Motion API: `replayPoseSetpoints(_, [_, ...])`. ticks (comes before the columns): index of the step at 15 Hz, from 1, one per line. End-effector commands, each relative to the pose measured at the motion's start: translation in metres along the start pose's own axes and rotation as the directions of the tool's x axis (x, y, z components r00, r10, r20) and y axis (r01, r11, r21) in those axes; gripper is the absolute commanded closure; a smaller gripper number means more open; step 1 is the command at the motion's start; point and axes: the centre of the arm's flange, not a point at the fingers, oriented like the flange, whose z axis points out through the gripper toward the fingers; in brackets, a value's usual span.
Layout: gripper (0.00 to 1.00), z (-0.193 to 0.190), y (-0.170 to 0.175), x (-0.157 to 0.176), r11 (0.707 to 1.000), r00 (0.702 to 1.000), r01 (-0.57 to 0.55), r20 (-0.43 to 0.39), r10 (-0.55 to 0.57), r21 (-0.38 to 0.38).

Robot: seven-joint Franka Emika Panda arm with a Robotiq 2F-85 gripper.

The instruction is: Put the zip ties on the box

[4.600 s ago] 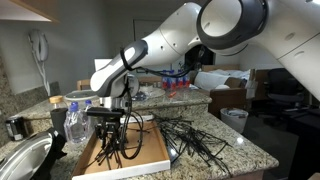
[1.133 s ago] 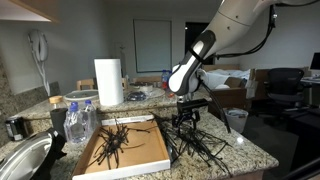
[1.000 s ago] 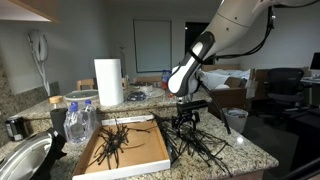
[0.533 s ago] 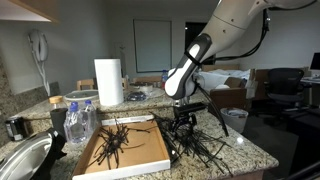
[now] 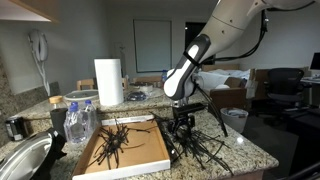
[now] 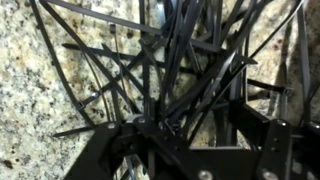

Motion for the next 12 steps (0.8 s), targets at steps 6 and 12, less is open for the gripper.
replayPoseSetpoints(6, [0.86, 0.0041, -0.0003, 0.0004, 0.998, 1.0, 0.015, 0.009, -0.014, -0.057])
replayPoseSetpoints(12, [0.27, 0.0056, -0.0064, 0.0011, 0.999, 1.0, 0.009, 0.024, -0.009, -0.036])
